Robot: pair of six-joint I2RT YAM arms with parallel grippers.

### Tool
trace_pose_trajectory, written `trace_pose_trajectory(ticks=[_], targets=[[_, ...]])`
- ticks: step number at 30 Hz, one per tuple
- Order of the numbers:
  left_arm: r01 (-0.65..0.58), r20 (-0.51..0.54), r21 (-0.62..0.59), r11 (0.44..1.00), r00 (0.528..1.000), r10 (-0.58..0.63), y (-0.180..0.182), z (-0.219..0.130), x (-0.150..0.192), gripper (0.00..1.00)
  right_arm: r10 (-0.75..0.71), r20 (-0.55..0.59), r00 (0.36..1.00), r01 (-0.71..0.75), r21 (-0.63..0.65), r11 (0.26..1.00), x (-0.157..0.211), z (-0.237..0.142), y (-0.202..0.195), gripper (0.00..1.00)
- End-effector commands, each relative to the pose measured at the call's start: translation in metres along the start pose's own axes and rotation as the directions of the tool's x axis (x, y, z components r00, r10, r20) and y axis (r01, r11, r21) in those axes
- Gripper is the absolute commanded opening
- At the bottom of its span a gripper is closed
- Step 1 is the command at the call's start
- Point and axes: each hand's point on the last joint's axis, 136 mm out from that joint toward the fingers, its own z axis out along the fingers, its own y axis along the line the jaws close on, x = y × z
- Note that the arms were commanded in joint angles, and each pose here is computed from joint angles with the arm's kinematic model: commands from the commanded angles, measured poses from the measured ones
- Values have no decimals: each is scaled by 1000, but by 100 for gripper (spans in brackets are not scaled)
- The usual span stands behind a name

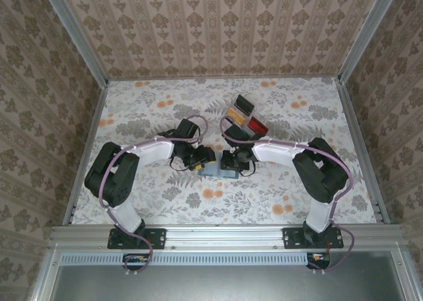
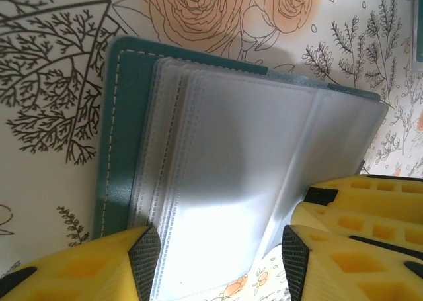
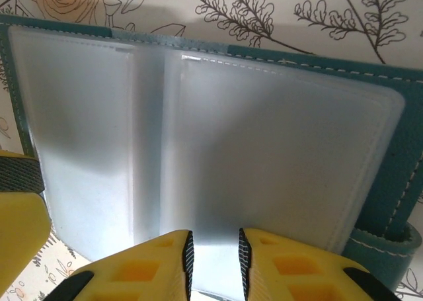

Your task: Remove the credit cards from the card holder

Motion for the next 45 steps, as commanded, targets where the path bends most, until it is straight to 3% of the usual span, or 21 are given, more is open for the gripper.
trace_pose_trajectory(ticks=[1, 18, 30, 40, 45], targets=[[-21, -18, -45, 999, 1000, 20, 6, 5, 3, 56, 0, -37, 999, 3, 80, 997, 10, 12, -19, 29], [-90, -66, -2, 996, 994, 90, -17, 15, 11, 46, -3, -71, 997, 11, 115, 993, 17, 27, -32, 28], [-126, -42, 85, 988, 991, 130, -38, 7, 7, 30, 0, -53, 999, 5, 88, 996, 12, 21, -27, 27], [-148, -27, 173, 974, 988, 155, -58, 2, 5, 30, -3, 112, 994, 6, -28, 1000, -12, -26, -5, 29], [-159, -41, 276, 948, 983, 176, -75, 9, 5, 36, 31, 215, 976, -32, 1, 999, -21, -50, -19, 29]])
